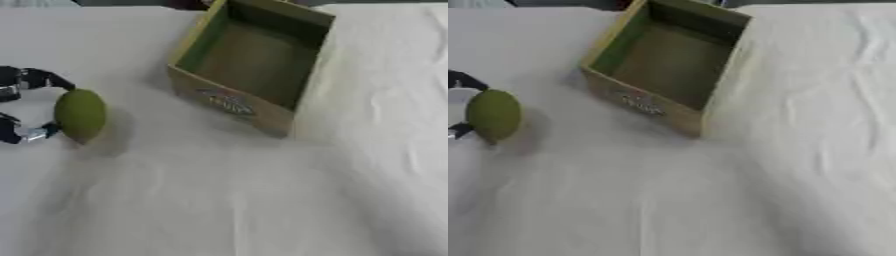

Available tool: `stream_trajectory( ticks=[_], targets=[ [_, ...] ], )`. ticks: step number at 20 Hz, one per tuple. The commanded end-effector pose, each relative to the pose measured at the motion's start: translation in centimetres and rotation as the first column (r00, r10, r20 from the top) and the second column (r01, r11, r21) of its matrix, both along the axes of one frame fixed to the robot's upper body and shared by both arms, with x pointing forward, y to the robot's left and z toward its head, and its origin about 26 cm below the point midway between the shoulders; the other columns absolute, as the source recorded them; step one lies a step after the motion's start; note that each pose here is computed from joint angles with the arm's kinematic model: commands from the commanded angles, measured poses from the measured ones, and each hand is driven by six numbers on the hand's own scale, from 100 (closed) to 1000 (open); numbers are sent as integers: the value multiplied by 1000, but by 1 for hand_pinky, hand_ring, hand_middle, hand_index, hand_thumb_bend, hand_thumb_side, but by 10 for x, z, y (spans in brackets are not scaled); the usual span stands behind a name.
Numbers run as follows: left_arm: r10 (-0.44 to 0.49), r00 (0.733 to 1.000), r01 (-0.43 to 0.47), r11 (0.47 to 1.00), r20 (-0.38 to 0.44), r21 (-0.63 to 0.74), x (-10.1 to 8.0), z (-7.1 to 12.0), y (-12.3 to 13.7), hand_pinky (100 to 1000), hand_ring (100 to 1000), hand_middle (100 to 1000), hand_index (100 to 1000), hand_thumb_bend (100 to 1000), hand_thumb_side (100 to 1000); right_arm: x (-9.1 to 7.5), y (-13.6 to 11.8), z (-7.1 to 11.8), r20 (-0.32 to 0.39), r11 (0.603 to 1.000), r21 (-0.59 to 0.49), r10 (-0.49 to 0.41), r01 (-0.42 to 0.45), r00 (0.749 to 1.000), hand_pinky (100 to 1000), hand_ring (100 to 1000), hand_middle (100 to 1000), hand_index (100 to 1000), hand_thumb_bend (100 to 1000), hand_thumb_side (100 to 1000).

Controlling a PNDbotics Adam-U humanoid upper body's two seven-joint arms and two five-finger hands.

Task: Pick up objects on the table and place them in the box.

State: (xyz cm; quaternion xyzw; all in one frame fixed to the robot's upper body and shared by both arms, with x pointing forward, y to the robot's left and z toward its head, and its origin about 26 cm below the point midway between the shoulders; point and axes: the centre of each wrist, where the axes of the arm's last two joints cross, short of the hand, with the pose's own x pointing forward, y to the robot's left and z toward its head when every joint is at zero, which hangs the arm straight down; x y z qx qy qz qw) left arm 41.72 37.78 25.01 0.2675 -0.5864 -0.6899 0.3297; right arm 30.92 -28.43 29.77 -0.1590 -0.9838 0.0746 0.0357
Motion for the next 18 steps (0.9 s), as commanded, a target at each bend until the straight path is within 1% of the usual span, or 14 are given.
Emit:
stream_trajectory(
  ticks=[1,3,7,11,13,15,16,17,18],
  targets=[
    [-14,1000,13,1000,8,17,1,13,3,894,926,852,958,244,481,-5,2,9,34,1000,-11,14,-13,999,831,770,541,725,100,508],
    [-28,1000,28,999,-5,23,4,12,-1,882,918,842,946,225,501,-5,3,9,34,1000,-10,18,-18,999,831,770,540,725,100,508],
    [-37,997,41,997,-65,66,11,9,-6,833,877,796,920,231,499,-5,4,10,36,1000,-9,29,-28,999,831,770,540,725,100,509],
    [-33,995,41,995,-96,86,15,7,-6,807,838,753,896,213,479,-5,5,10,36,999,-9,33,-33,999,831,769,540,725,100,510],
    [-27,994,37,995,-101,92,16,7,-5,787,809,712,877,224,429,-5,5,10,35,999,-9,34,-34,999,831,770,539,725,100,509],
    [-16,996,24,996,-92,91,16,7,-4,744,756,628,814,232,309,-5,5,10,33,999,-10,34,-34,999,831,770,539,725,100,509],
    [-10,997,17,996,-80,88,15,8,-4,744,756,628,814,232,309,-4,5,10,33,999,-10,35,-35,999,831,770,539,725,100,509],
    [-4,998,9,997,-64,82,15,8,-4,696,705,577,767,229,192,-4,5,10,33,999,-10,35,-35,999,831,769,539,725,100,510],
    [5,999,-3,998,-37,70,14,10,-4,671,673,556,745,228,105,-4,5,10,33,999,-10,35,-35,999,831,769,539,725,100,510]
  ],
)
